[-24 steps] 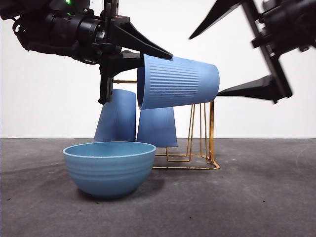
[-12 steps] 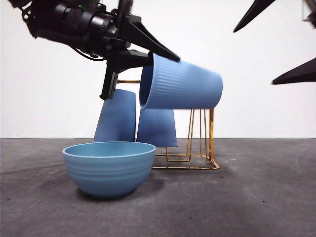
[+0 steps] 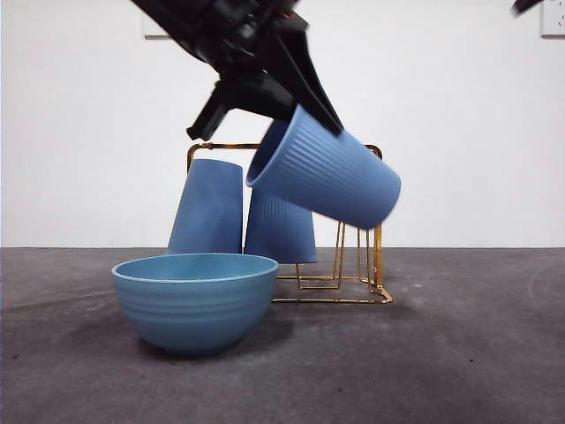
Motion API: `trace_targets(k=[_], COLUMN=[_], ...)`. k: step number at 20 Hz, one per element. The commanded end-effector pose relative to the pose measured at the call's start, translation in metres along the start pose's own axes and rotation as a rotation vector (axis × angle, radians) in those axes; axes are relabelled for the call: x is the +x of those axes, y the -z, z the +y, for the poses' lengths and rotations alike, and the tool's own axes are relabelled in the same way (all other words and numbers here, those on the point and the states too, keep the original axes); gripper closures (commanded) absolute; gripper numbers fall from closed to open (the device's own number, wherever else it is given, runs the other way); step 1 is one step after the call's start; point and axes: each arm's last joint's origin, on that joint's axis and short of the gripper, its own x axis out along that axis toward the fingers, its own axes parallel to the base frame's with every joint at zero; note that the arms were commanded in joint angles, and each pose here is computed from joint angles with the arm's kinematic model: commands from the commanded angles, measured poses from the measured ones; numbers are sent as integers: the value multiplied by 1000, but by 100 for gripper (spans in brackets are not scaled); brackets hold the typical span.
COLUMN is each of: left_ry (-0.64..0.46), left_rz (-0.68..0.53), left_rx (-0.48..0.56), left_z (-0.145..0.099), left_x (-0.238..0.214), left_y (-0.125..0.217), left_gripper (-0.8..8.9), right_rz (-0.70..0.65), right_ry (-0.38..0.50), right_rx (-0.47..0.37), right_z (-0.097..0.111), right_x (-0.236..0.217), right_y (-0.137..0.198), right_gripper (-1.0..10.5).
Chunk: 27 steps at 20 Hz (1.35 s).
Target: Right arm lift cup from the cupboard, then place it on the right of the bowl
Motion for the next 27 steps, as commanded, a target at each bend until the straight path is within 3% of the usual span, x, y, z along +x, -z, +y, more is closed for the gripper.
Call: trace_targets(k=[1, 5, 13, 22, 27], left_ry=[-60, -165, -373, -542, -553], left_rz=[52, 180, 382, 438, 445], left_rx=[82, 112, 237, 379, 395], left_z=[-10, -24, -58, -74, -76], left_x=[12, 33, 76, 111, 112], left_y=[-11, -23, -33, -17, -15], left_gripper=[803, 803, 803, 803, 803], right_rz=[-17, -42, -58, -58, -58], right_ry=[38, 113, 129, 128, 128], right_rx=[-81, -154, -158, -156, -156], right_z=[8, 20, 24, 24, 24], right_x=[-19, -51, -61, -61, -61], right_y=[-4, -7, -7, -7, -8], right_gripper=[359, 360, 360, 360, 360])
